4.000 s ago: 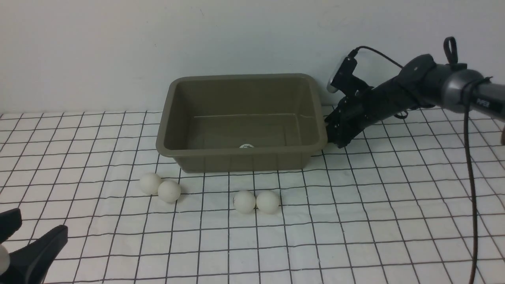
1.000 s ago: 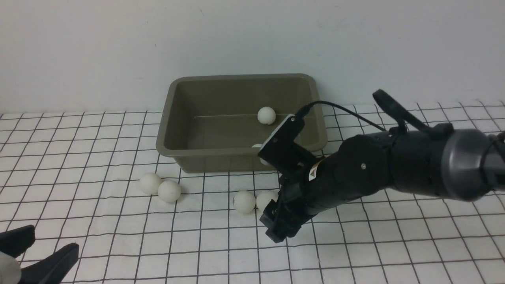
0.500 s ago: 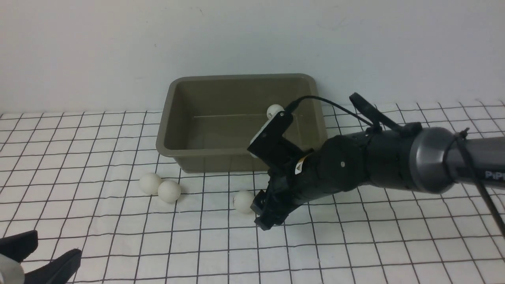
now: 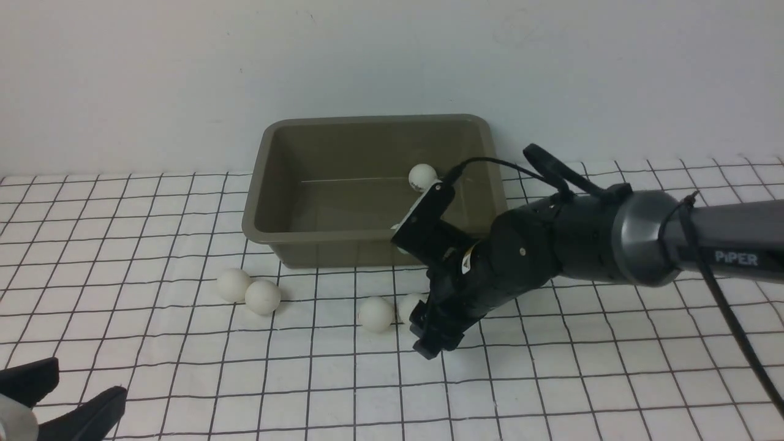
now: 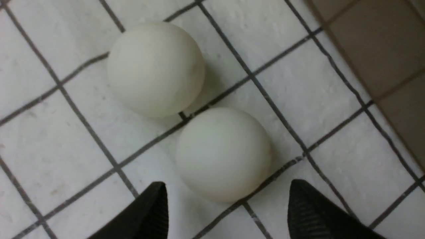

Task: Put the table tennis balls into the box on the white checkered tablecloth.
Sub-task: 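Reach for and grasp a ping pong ball on the table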

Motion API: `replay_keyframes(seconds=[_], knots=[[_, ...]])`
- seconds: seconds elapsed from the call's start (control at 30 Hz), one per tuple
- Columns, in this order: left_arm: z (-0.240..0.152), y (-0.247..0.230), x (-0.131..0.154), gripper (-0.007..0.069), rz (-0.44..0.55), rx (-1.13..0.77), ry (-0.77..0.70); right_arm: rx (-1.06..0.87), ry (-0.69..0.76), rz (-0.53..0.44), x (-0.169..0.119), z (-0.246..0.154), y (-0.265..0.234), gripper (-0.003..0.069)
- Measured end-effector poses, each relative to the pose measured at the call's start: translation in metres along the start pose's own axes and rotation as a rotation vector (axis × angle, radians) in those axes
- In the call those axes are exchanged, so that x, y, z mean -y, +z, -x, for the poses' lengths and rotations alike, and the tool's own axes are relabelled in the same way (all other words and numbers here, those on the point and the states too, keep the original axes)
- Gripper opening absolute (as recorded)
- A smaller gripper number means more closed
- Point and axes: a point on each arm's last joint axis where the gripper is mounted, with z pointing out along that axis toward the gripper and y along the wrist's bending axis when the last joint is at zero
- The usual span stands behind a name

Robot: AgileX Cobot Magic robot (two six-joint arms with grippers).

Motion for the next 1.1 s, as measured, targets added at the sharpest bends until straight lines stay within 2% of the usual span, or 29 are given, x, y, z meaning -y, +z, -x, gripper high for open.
replay_keyframes(seconds=[0.1, 0.27, 0.37, 0.47, 0.7, 1.1], knots=[[0.0, 0.0, 0.0, 0.0415, 0.0, 0.0, 0.0, 0.006, 0.005, -0.012, 0.0038, -0.0004, -0.0003, 0.0429], [0.0, 0.0, 0.0, 0.0415, 0.0, 0.0, 0.0, 0.062, 0.025, -0.036, 0.0062, 0.0049, -0.0006, 0.0349], [0.0, 0.0, 0.0, 0.0415, 0.0, 0.0, 0.0, 0.049, 0.03, -0.026, 0.0053, 0.0037, -0.0005, 0.0333], [0.0, 0.0, 0.0, 0.0415, 0.0, 0.0, 0.0, 0.026, 0.02, -0.011, 0.0038, 0.0015, -0.0001, 0.0343], [0.0, 0.0, 0.0, 0.0415, 0.0, 0.0, 0.0, 0.027, 0.026, 0.004, 0.0025, 0.0017, -0.0001, 0.0421], [0.0, 0.0, 0.0, 0.0415, 0.0, 0.0, 0.0, 0.06, 0.029, -0.002, 0.003, 0.0047, -0.0002, 0.0441]])
